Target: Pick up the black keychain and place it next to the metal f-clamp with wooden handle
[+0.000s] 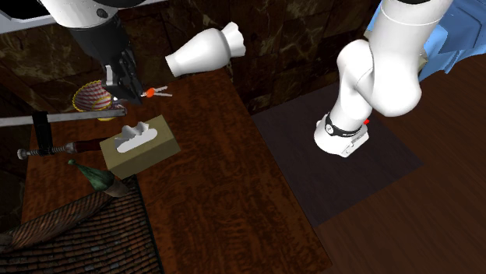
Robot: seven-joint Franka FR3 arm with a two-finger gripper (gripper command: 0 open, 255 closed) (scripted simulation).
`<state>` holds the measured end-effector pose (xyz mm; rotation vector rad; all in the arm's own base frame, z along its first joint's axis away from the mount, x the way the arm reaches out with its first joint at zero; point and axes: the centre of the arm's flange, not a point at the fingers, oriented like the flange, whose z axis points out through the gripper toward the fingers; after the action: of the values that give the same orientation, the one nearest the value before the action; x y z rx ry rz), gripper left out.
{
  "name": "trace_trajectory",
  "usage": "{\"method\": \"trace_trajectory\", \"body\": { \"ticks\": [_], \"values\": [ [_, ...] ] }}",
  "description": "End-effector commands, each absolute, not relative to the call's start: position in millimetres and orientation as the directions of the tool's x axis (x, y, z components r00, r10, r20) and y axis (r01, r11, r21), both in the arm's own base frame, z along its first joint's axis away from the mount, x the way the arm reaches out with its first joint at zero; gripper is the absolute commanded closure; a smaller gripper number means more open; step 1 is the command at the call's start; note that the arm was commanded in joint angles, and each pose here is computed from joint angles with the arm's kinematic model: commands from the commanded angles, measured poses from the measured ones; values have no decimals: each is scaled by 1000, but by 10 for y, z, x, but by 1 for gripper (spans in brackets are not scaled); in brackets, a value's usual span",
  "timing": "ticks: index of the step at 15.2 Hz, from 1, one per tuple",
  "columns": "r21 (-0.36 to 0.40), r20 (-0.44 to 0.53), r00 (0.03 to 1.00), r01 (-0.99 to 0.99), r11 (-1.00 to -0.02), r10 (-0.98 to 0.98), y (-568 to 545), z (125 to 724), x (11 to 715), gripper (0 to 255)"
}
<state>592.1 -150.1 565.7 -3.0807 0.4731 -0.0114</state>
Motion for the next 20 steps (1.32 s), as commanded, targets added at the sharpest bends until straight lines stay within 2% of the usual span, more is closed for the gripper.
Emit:
{"method": "trace_trajectory", "body": {
  "ticks": [1, 9, 20],
  "values": [
    [-25, 3, 954, -298, -954, -298, -1737, 5671, 6003, 255],
    [-25, 3, 954, -298, -954, -298, -2757, 5673, 6337, 255],
    [-25, 3, 954, -298, -954, -298, -2758, 5092, 6337, 255]
  ]
}}
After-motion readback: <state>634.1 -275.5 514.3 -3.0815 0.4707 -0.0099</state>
